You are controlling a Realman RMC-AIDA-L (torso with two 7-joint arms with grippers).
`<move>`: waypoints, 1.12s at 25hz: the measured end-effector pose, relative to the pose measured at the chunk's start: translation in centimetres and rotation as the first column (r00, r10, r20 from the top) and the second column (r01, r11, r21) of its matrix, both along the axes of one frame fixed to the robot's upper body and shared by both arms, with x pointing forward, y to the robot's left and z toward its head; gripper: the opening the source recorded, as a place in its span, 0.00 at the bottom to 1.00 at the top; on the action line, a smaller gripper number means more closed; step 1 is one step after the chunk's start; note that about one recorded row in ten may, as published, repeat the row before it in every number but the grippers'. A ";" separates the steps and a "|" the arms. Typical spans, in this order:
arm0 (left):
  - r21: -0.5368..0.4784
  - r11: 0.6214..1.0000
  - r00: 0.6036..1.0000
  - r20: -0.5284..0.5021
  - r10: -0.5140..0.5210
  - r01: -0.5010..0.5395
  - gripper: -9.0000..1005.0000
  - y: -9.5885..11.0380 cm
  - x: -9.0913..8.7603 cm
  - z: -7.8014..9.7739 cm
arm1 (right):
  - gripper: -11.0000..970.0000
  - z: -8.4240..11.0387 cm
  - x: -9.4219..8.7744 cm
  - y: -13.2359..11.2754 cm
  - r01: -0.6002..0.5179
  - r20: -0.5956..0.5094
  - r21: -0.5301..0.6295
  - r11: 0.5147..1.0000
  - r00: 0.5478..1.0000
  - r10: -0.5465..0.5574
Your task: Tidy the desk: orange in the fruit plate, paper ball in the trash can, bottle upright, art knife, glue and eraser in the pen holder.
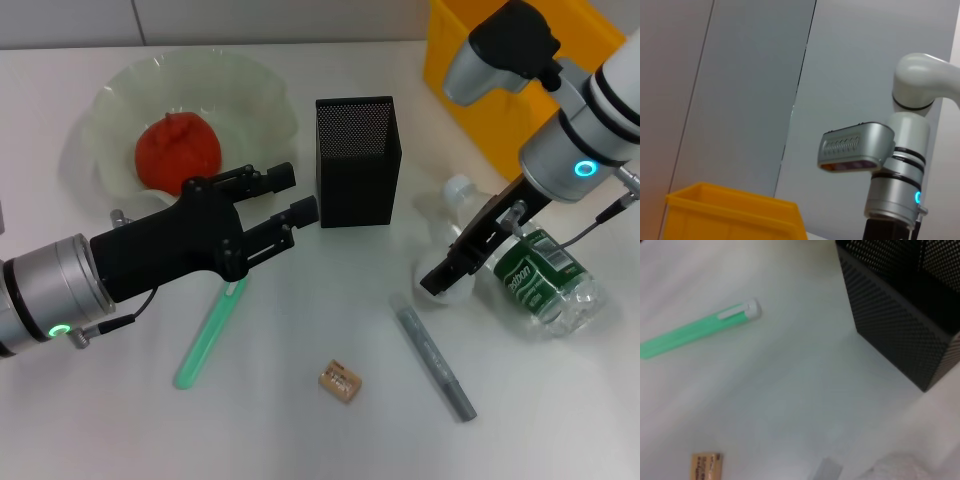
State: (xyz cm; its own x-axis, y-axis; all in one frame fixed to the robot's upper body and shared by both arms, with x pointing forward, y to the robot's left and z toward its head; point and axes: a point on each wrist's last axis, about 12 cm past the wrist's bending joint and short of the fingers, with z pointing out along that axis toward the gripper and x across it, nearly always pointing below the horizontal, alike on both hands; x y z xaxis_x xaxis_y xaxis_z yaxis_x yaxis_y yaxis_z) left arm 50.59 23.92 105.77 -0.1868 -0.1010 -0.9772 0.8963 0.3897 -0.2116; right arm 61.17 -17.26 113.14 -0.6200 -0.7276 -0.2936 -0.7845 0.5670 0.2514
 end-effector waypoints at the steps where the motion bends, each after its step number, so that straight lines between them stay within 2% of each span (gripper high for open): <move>1: 0.001 1.000 1.000 -0.001 0.003 -0.003 0.49 0.0 0.0 0.0 | 0.53 0.1 0.0 -0.1 0.002 0.005 0.004 1.000 1.000 -0.002; 6: 0.001 1.000 1.000 -0.001 0.012 -0.012 0.49 0.1 0.1 0.0 | 0.52 1.4 -0.7 -0.7 0.005 0.021 0.081 0.997 1.000 -0.007; 10: 0.001 1.000 1.000 -0.001 0.012 -0.012 0.49 0.1 0.1 0.0 | 0.52 3.1 -1.6 -1.5 0.000 0.069 0.162 0.987 0.998 -0.011; 13: 0.000 1.000 1.000 0.000 0.012 -0.012 0.49 0.1 0.1 0.0 | 0.52 4.1 -3.0 -2.8 -0.016 0.122 0.244 0.970 0.992 -0.014; 15: -0.001 1.000 1.000 0.000 0.012 -0.012 0.49 0.0 0.1 0.0 | 0.52 4.4 -3.4 -3.0 -0.025 0.135 0.272 0.962 0.991 -0.012; 19: 0.000 1.000 1.000 0.003 0.009 -0.009 0.49 -0.1 0.3 0.1 | 0.52 5.5 -4.8 -4.5 -0.046 0.200 0.380 0.924 0.979 -0.033; 20: 0.000 1.000 1.000 0.005 0.008 -0.008 0.49 -0.1 0.3 0.1 | 0.52 6.1 -5.4 -5.6 -0.049 0.233 0.434 0.899 0.971 -0.059; 21: 0.001 1.000 1.000 0.006 0.007 -0.007 0.49 -0.1 0.4 0.2 | 0.51 6.1 -5.4 -5.6 -0.049 0.233 0.434 0.899 0.971 -0.059; 28: 0.005 1.000 1.000 0.010 0.006 -0.006 0.49 -0.3 0.7 0.3 | 0.51 7.4 -7.2 -10.2 -0.027 0.304 0.608 0.793 0.931 -0.201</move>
State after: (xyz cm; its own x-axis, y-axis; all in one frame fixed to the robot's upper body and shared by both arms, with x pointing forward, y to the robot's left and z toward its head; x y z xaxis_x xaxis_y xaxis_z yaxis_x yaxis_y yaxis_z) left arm 51.25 23.65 106.06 -0.1768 -0.0970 -0.9794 0.8960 0.3960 -0.2010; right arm 53.99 -27.50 120.53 -0.4508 -0.2837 -0.8464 -0.8372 0.4634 0.2906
